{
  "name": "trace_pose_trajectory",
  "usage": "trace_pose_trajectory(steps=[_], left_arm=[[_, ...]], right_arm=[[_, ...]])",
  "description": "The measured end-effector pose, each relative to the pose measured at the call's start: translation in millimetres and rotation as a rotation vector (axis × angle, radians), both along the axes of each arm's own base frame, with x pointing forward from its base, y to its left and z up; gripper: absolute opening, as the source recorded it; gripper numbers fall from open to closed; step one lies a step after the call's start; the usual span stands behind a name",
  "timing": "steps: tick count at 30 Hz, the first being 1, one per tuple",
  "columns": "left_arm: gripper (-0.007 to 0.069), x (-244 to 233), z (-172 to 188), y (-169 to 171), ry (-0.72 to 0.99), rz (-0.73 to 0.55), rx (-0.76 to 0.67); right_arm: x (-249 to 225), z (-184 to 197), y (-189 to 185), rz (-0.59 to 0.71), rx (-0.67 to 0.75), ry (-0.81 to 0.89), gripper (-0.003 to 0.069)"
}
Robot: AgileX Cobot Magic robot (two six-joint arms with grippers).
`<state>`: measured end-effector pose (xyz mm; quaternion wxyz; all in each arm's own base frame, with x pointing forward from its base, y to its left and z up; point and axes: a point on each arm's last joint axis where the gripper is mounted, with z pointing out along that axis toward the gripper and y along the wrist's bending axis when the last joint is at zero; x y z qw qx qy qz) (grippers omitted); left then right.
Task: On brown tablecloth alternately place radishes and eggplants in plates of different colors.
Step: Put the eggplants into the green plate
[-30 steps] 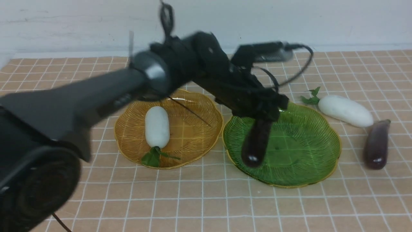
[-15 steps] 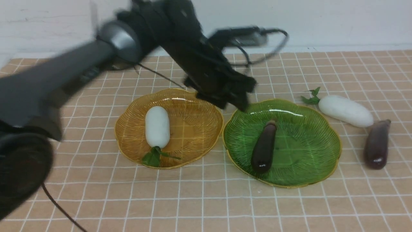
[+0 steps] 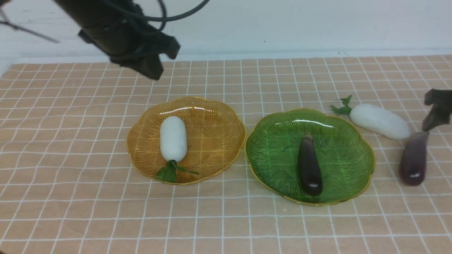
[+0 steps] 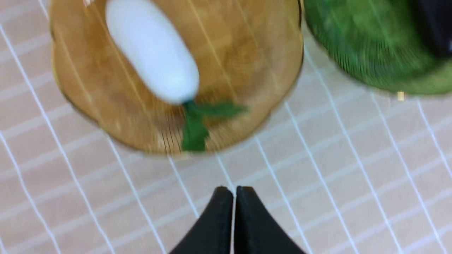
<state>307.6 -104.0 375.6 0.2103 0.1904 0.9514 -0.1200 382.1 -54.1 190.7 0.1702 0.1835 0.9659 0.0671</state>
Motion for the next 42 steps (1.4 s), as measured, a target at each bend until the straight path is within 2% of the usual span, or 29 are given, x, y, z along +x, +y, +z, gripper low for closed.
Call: trace_pose_trajectory(steps=[5, 7, 9, 10, 12, 16, 17, 20, 24, 26, 28, 32, 36, 39, 42], left_arm=[[-0.0003, -25.8, -7.0, 7.0, 0.026, 0.002, 0.005], [-0.0003, -31.0, -8.7, 8.5, 0.026, 0.003, 0.004], [-0.0003, -36.2, -10.8, 10.1, 0.027, 0.005, 0.007], [-0.0003, -39.6, -12.3, 11.5, 0.029, 0.006, 0.013], [-0.0003, -43.2, -13.6, 13.7, 0.029, 0.007, 0.027], [-0.0003, -47.0, -11.5, 15.4, 0.018, 0.007, 0.031], [-0.0003, -48.1, -10.1, 15.6, 0.014, 0.007, 0.029], [-0.0003, -48.7, -9.3, 15.3, 0.011, 0.007, 0.023], [-0.0003, -48.5, -9.2, 15.3, 0.009, 0.008, 0.022], [-0.0003, -48.7, -9.2, 15.1, 0.010, 0.007, 0.020], [-0.0003, -48.7, -9.3, 15.1, 0.011, 0.007, 0.020], [-0.0003, -48.7, -9.5, 15.0, 0.012, 0.007, 0.019], [-0.0003, -48.7, -9.5, 15.0, 0.012, 0.007, 0.019], [-0.0003, -48.7, -9.5, 15.0, 0.012, 0.007, 0.019], [-0.0003, -48.7, -9.5, 15.0, 0.012, 0.007, 0.019]], right_arm=[[4.5, -32.5, -0.2, 0.001, 0.019, 0.077, 0.0586], [5.1, -39.9, 0.2, 0.010, 0.026, 0.094, 0.0505], [4.1, -40.7, 0.8, 0.040, 0.025, 0.114, 0.0379], [3.7, -38.7, 0.5, 0.054, 0.024, 0.123, 0.0382], [2.0, -28.1, -0.7, 0.074, 0.019, 0.140, 0.0392], [-11.8, 34.8, 5.5, 0.090, 0.032, 0.073, 0.0392], [-15.0, 54.9, 17.8, 0.114, 0.055, 0.007, 0.0392], [-17.1, 78.7, 63.2, 0.241, 0.122, -0.096, 0.0392], [-14.8, 73.7, 147.8, 0.458, 0.172, -0.178, 0.0392], [-12.6, 64.9, 170.7, 0.508, 0.169, -0.199, 0.0392], [-10.3, 55.2, 183.3, 0.539, 0.168, -0.186, 0.0406], [-7.2, 47.5, 194.2, 0.568, 0.169, -0.166, 0.0527], [-6.0, 49.3, 200.3, 0.614, 0.161, -0.169, 0.0608], [-2.4, 60.3, 202.5, 0.661, 0.137, -0.190, 0.0652], [4.2, 76.1, 199.2, 0.694, 0.081, -0.227, 0.0658]])
